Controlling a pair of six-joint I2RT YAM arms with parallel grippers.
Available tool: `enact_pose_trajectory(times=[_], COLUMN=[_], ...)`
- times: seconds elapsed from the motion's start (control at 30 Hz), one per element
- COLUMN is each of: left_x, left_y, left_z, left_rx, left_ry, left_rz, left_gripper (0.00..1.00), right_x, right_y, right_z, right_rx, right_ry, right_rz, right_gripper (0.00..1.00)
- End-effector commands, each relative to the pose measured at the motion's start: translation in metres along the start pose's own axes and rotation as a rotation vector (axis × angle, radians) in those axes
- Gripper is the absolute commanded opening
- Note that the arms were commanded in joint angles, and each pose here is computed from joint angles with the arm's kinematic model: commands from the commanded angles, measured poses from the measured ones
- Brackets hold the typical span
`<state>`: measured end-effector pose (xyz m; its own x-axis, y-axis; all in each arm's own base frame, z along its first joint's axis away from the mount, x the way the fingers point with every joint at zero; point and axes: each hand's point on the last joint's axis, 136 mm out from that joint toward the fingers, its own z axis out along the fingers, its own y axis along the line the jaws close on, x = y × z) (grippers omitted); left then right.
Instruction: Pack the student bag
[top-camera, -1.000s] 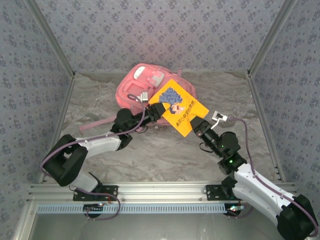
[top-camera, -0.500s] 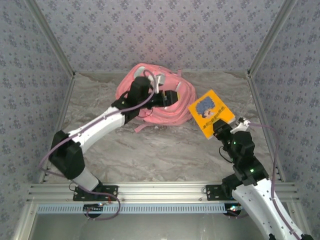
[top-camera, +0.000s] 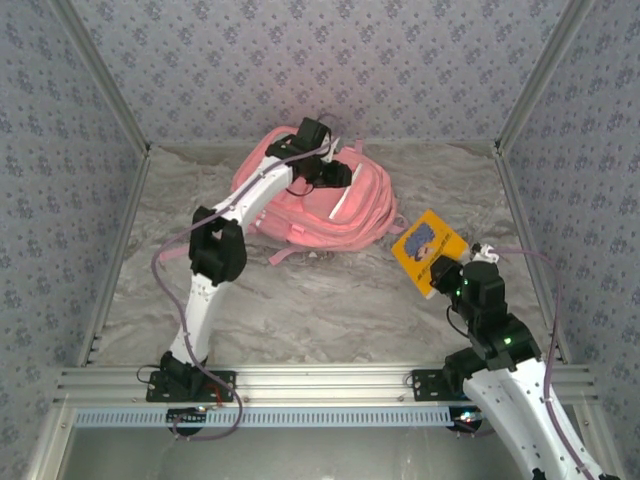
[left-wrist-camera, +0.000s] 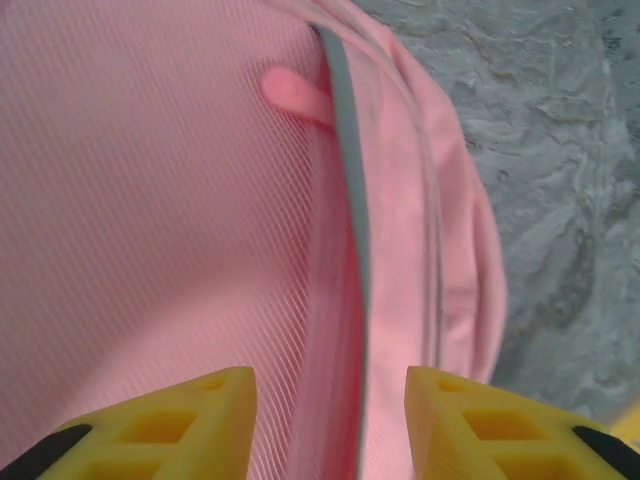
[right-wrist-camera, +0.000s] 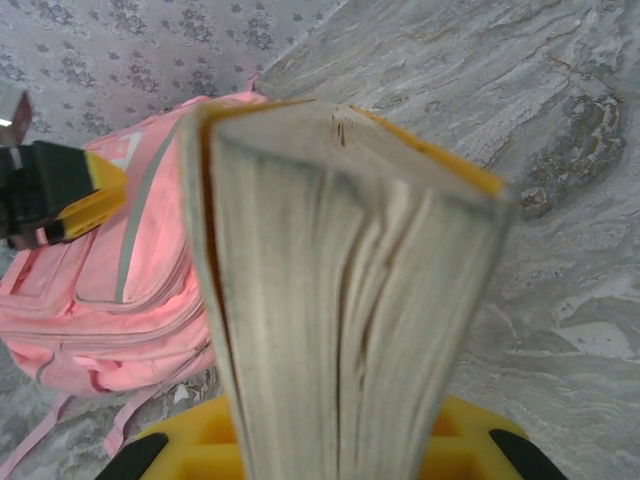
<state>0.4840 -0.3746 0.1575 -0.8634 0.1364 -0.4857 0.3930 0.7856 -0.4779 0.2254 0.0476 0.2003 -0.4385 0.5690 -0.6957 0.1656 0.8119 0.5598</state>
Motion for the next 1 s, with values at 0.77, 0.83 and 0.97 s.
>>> enact_pose_trajectory(times=[0.77,0.83,0.97], left_x=[0.015,0.007,-0.003], left_y=[-0.048,-0.057,-0.078], left_z=[-0.037,-0.060,-0.107], left_rx=[0.055,0.065,0.120], left_ry=[0.073,0.032,-0.028], left_rz=[0.111,0.117,0.153], left_gripper=[0.00,0.00,0.00], right_x=[-0.010,-0.014,-0.023], right_y=[0.010,0.012,0.025], right_z=[-0.011,-0.012,-0.016], right_rx=[-0.051,-0.055,-0.099], right_ry=[-0.026,-0.037,-0.050], right_rz=[-0.061,-0.058,-0.062], right_gripper=[0.00,0.00,0.00])
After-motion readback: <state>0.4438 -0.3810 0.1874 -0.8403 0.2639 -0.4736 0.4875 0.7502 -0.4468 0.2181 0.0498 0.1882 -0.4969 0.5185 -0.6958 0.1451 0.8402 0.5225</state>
